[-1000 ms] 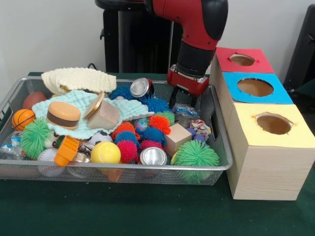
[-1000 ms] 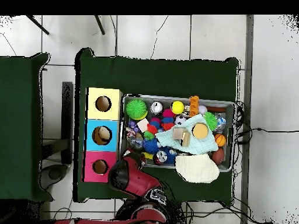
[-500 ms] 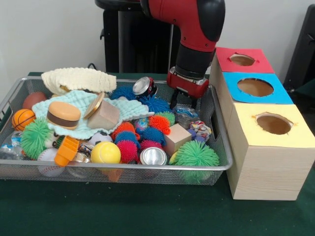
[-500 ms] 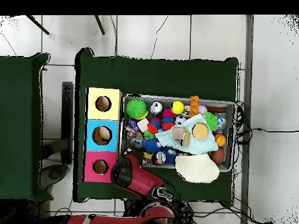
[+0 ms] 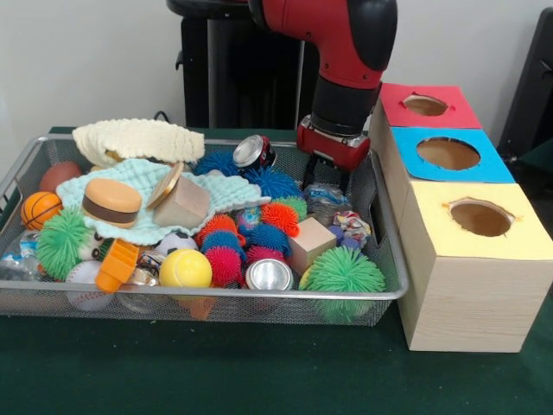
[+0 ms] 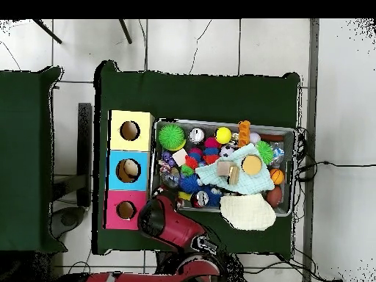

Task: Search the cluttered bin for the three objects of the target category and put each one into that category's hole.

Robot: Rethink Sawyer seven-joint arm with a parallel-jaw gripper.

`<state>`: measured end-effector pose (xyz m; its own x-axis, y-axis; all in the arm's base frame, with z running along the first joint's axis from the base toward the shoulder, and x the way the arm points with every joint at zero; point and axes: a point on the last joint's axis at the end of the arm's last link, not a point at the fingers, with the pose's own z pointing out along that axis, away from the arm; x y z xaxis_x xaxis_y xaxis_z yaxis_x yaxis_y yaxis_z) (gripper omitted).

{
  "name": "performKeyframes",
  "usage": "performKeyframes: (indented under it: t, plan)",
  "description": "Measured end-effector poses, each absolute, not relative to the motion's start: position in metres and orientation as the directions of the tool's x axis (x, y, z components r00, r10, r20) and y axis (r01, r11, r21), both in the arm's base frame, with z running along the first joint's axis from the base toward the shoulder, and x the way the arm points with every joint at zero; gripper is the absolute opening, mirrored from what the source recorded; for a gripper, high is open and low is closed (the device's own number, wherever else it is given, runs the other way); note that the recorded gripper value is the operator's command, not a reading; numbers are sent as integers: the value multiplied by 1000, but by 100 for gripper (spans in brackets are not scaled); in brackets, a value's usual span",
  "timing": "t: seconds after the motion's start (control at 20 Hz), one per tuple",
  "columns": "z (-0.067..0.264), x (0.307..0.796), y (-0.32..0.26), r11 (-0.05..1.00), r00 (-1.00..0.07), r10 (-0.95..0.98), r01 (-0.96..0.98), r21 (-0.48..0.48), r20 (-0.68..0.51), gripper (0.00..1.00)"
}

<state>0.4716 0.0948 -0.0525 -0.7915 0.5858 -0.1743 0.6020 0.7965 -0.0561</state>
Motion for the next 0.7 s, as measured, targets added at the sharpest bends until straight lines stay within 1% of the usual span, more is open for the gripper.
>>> performKeyframes:
  t: [0.2, 0.7]
  plan:
    - [-49, 465, 106, 801, -798, 585, 596, -47, -147, 100]
    - [-29, 459, 113, 803, -799, 586, 595, -33, -136, 100]
